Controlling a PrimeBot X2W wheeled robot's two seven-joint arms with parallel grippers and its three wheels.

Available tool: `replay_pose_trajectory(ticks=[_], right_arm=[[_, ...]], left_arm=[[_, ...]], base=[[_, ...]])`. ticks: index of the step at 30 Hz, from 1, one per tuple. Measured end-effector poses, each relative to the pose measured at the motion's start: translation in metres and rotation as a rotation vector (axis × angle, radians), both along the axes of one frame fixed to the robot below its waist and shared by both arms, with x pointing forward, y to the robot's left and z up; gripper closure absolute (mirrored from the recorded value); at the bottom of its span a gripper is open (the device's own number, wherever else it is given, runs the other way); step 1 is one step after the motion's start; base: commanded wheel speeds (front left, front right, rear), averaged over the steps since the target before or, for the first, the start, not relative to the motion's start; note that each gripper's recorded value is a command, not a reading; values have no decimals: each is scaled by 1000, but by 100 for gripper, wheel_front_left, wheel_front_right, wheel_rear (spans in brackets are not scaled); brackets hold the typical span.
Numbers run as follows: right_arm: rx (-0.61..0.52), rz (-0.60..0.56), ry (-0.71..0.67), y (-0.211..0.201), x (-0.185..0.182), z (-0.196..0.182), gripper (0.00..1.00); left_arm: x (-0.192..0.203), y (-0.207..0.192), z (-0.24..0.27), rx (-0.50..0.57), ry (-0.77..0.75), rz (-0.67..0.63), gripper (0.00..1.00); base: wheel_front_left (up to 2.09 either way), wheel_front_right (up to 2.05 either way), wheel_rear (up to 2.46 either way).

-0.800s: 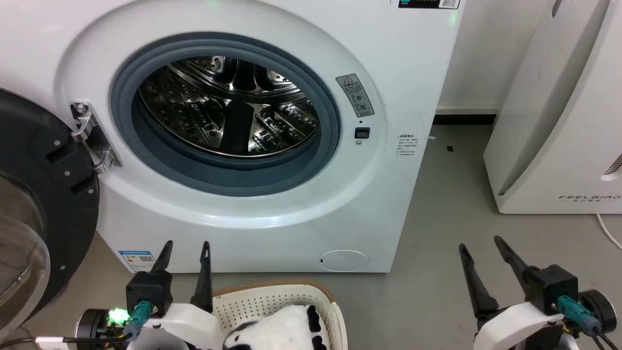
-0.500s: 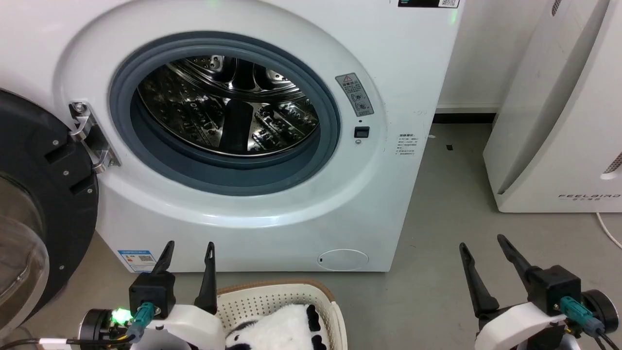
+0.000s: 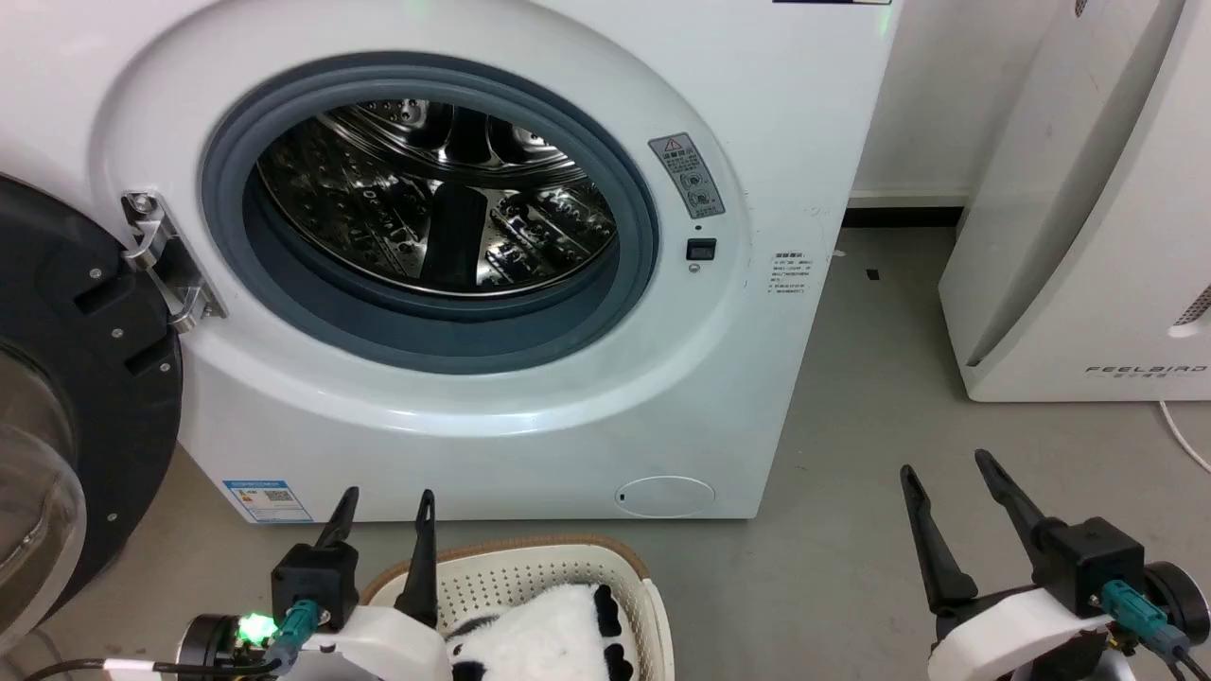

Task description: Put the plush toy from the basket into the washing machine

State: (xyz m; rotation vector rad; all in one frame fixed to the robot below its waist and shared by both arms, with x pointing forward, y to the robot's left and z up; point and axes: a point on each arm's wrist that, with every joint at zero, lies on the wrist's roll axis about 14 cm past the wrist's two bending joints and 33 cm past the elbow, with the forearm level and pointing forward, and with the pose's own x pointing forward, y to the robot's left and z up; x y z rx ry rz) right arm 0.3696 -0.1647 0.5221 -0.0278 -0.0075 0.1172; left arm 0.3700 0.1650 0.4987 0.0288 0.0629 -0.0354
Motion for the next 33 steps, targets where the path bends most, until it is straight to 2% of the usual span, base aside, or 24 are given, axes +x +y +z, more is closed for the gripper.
replay_pose_trajectory(ticks=[23,33], right_arm=[[-15,3,9,0,19,-14,0],[-16,-5,33,-3,31,-28,0]], left_arm=[[22,-26,-71,-33,194,-89,0],[31,-35,-125,-31,355,-141,0]], base=[[0,0,0],[0,0,0]])
